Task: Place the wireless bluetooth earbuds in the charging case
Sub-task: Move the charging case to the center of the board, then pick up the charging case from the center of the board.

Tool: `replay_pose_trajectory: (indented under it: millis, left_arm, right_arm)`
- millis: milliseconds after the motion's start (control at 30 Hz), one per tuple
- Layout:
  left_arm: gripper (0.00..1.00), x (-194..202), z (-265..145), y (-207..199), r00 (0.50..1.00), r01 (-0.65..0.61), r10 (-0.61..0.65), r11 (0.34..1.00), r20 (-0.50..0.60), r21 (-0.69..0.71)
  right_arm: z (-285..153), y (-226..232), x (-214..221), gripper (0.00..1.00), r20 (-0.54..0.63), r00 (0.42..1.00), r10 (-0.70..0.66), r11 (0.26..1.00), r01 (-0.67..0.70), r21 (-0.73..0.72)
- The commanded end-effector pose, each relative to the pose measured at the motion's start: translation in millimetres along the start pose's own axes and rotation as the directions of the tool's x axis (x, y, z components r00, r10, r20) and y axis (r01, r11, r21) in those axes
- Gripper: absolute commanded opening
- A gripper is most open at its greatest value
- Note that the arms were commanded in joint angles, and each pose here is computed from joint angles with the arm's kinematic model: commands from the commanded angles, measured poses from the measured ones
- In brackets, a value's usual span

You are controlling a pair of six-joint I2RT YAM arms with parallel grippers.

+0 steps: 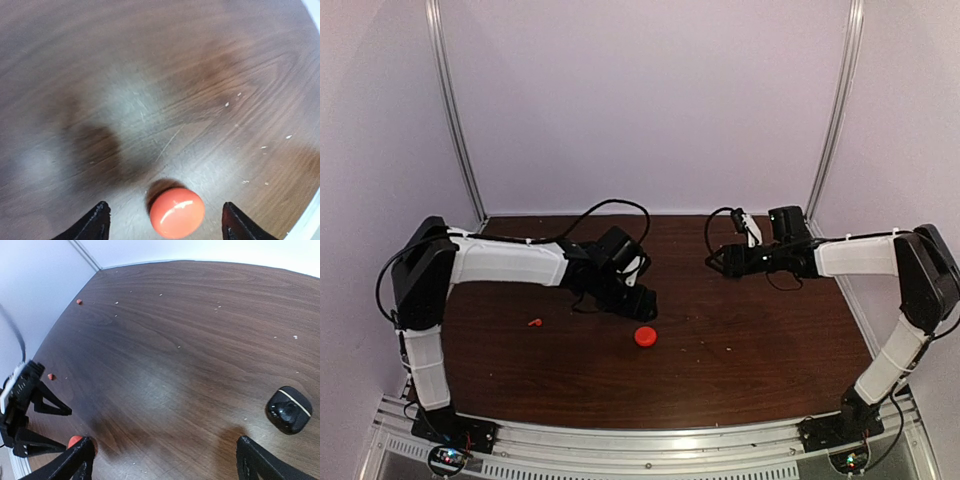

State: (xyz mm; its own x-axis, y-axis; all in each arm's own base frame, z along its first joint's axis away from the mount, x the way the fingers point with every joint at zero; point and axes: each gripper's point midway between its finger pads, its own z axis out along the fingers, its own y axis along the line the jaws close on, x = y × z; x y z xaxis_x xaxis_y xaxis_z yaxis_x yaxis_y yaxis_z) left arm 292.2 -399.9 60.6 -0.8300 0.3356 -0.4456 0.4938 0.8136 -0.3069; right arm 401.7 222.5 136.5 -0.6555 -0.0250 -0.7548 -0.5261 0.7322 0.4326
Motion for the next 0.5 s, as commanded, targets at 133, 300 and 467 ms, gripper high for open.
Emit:
replay_pose_trajectory:
  millis: [133,300,467]
  left_arm:
    - [0.82,-39.2,-82.4,37.2,0.973,-0.001,0.004,1.000,0.229,-0.014]
    - [0.81,-38.6,-114.3,44.2,0.933,-0.050,0.034,0.998,0.357,0.036]
    - [0.77,-23.0,-138.1,18.9,0.831,-0.313,0.214,0.943,0.513,0.113]
  right_arm:
    - [18.5,56.2,41.3,0.86,-0.116,0.992,-0.058,0.987,0.039,-0.157]
    - [39.2,106.2,86.5,0.77,-0.224,0.967,-0.126,0.946,0.049,-0.320]
    - [51.6,132.5,109.5,0.75,-0.274,0.945,-0.178,0.913,0.055,-0.403]
